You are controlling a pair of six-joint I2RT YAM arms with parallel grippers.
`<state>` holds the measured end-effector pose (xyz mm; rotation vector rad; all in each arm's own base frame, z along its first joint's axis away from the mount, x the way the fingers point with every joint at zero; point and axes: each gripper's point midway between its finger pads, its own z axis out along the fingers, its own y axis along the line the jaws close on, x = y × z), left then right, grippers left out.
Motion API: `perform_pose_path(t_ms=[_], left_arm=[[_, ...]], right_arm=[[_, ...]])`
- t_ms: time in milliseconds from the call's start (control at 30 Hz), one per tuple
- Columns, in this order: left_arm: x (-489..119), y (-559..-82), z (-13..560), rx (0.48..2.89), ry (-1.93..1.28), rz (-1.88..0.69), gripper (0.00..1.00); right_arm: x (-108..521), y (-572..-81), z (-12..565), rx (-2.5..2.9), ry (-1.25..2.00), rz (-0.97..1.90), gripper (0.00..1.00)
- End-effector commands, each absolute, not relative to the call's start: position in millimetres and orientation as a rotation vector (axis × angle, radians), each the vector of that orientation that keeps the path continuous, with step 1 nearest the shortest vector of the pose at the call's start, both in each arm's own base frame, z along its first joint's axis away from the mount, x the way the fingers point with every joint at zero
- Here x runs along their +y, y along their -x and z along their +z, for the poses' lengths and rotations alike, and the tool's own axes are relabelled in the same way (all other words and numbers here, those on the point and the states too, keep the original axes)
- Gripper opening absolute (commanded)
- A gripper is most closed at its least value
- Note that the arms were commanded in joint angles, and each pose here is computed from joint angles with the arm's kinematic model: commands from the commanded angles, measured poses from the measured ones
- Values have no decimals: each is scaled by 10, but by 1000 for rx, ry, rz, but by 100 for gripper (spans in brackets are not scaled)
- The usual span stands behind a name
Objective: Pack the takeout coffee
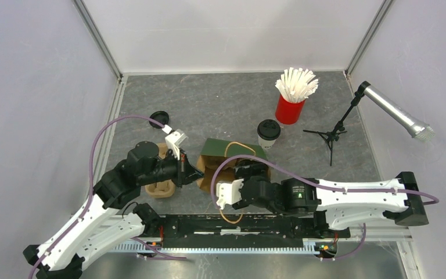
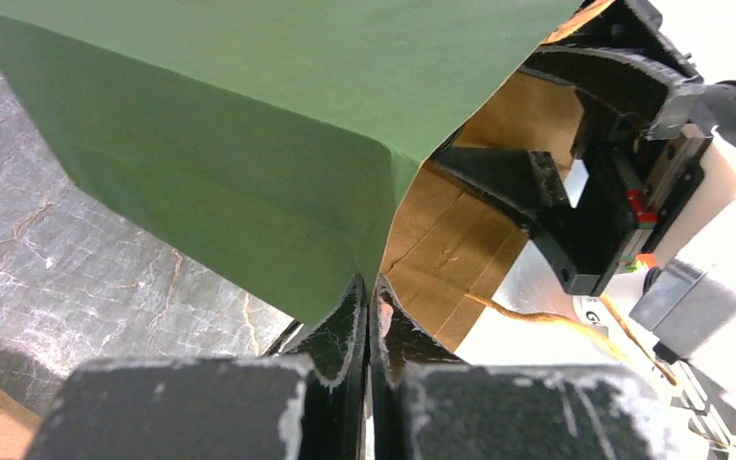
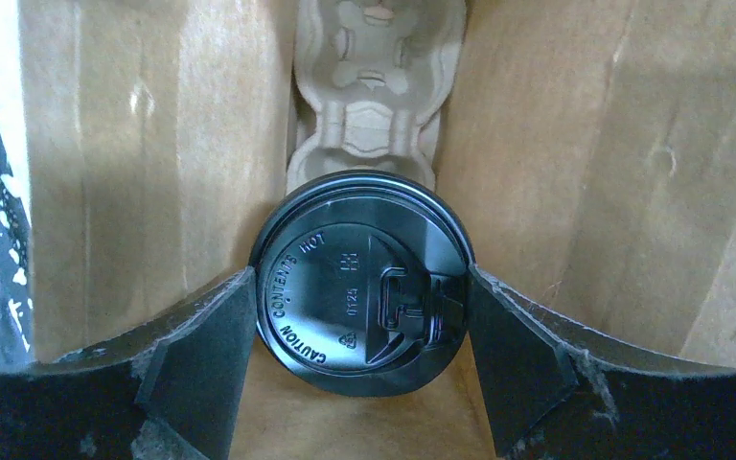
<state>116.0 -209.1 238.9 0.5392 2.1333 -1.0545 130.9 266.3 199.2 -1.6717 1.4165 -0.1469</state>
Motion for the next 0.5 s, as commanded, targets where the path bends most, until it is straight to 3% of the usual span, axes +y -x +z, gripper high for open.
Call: perform_pose_path(t_ms=[0,467], left_arm=[[-2097,-1151,2388,2119,-525,-1070,3],[-2068,-1035,2245,2204,-511,-1094,5]], right_arm=[[3078,-1301,2216,1282,1657,-11,81],[3266,-1515,2152,1017,1698,0,83]])
